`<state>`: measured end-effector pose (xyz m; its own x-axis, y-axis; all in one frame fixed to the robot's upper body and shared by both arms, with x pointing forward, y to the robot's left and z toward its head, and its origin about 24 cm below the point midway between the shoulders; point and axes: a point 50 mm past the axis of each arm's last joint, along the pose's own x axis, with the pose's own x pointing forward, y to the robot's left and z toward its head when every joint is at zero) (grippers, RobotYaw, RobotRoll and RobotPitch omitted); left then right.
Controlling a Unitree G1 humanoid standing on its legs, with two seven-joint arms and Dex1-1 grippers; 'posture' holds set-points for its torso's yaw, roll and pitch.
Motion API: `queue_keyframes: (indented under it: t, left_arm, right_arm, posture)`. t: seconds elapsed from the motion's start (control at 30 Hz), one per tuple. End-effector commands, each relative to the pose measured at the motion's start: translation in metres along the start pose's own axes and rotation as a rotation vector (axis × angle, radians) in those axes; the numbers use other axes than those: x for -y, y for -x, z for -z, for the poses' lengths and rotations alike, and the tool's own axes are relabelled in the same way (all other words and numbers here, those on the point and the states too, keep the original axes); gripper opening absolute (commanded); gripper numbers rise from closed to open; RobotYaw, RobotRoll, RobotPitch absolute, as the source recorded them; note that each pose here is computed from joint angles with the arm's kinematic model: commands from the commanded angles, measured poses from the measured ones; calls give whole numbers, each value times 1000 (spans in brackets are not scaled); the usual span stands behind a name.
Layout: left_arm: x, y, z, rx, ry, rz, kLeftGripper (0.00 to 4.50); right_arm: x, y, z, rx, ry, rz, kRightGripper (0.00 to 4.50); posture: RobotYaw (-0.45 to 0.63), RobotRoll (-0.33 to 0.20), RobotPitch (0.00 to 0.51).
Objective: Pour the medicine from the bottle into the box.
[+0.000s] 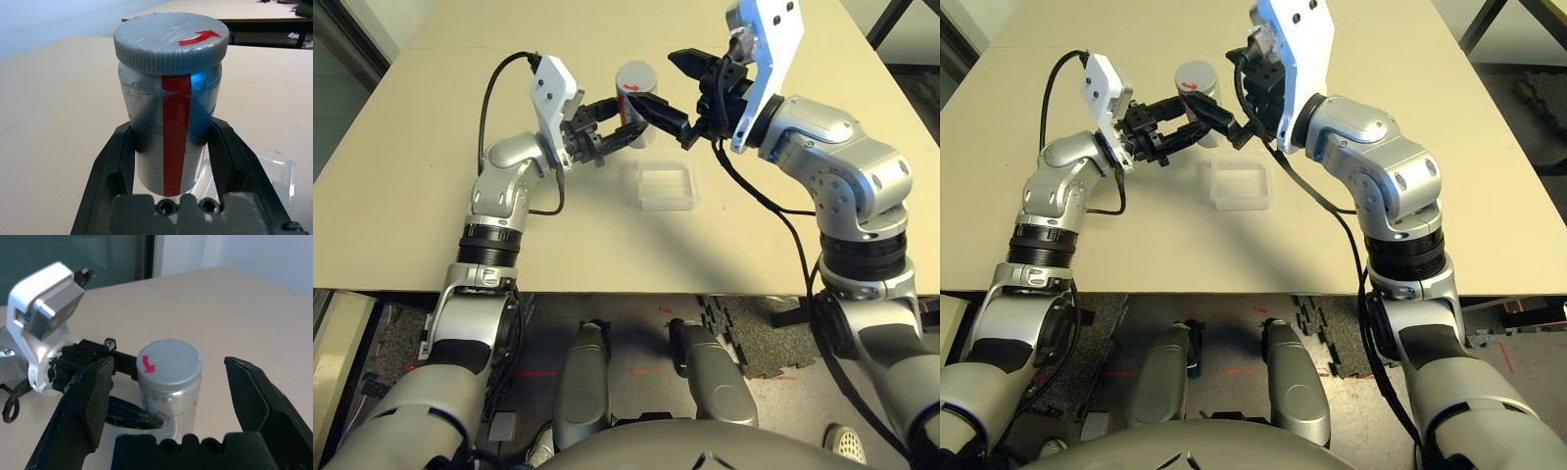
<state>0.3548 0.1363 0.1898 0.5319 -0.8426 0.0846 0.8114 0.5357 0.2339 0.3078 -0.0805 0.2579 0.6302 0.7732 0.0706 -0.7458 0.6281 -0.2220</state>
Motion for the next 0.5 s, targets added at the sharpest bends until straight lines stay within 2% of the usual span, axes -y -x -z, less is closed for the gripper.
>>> queue_keyframes:
  t: [0.03, 0.5]
  left_arm:
    - [3, -3, -4, 2, -6, 18, 2308]
    - [13, -5, -7, 5, 7, 44, 2308]
  right_arm:
    - [-2, -5, 0, -6, 23, -3, 4500]
    - [3, -10, 3, -18, 50, 38, 4500]
  posture:
    - [-45, 0, 171]
    - [-39, 0, 175]
